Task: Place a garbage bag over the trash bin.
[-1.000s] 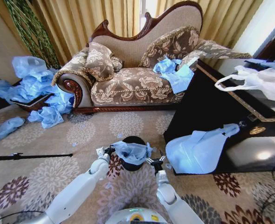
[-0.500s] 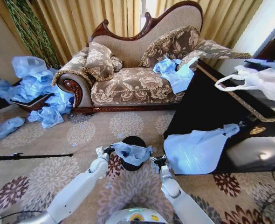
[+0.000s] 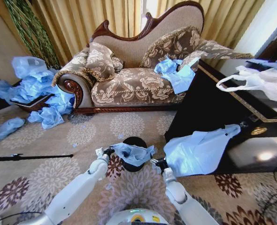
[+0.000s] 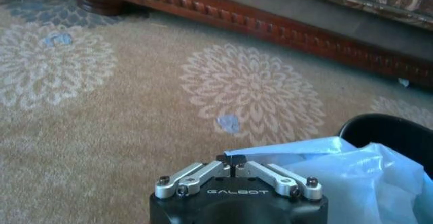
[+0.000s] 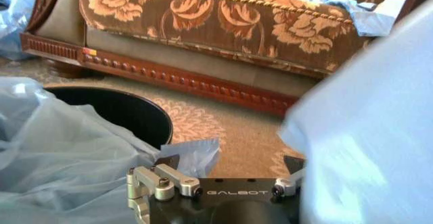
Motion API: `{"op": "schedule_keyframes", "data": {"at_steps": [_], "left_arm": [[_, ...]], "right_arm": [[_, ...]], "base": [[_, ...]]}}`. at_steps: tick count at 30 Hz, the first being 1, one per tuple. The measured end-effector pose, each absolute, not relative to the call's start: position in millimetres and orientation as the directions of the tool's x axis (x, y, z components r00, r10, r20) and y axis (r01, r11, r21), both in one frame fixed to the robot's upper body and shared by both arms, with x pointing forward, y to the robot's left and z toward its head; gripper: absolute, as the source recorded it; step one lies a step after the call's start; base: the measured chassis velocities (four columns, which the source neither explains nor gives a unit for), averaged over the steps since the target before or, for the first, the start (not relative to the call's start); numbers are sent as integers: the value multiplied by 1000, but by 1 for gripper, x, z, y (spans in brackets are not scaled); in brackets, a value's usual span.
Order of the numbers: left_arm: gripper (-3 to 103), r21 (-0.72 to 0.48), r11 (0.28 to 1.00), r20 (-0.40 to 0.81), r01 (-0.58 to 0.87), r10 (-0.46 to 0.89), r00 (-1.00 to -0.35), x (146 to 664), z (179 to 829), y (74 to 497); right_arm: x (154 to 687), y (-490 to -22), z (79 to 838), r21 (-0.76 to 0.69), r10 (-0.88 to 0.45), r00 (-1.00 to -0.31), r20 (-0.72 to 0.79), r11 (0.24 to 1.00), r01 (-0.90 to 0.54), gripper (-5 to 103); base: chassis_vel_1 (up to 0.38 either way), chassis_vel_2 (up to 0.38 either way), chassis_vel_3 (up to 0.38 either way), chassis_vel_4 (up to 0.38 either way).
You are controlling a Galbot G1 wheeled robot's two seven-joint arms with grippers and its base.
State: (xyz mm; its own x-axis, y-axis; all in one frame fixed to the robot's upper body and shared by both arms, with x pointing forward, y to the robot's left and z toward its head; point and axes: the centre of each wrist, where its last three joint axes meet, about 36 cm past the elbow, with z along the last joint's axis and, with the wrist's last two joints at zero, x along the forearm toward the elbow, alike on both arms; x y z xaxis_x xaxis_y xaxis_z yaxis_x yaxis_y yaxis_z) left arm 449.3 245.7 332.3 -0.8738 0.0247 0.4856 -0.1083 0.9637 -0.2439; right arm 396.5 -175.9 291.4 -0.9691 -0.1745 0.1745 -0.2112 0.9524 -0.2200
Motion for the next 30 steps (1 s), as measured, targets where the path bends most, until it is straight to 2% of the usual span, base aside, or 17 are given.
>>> {"op": "schedule_keyframes", "data": {"at_steps": [7, 17, 30], "left_arm": [[0, -248, 962, 484, -111, 24, -875, 449, 333, 245], [0, -247, 962, 479, -119, 14, -878, 454, 333, 246], [0, -241, 964, 482, -114, 17, -876, 459, 324, 249]], "right_arm": [[402, -184, 289, -232, -179, -961, 210, 946, -227, 100], [378, -183, 279, -213, -215, -941, 263, 938, -274, 100], [404, -184, 269, -226, -218, -934, 285, 931, -286, 100]], "base": [[0, 0, 0, 0], [0, 0, 0, 0], [0, 0, 0, 0]]}}
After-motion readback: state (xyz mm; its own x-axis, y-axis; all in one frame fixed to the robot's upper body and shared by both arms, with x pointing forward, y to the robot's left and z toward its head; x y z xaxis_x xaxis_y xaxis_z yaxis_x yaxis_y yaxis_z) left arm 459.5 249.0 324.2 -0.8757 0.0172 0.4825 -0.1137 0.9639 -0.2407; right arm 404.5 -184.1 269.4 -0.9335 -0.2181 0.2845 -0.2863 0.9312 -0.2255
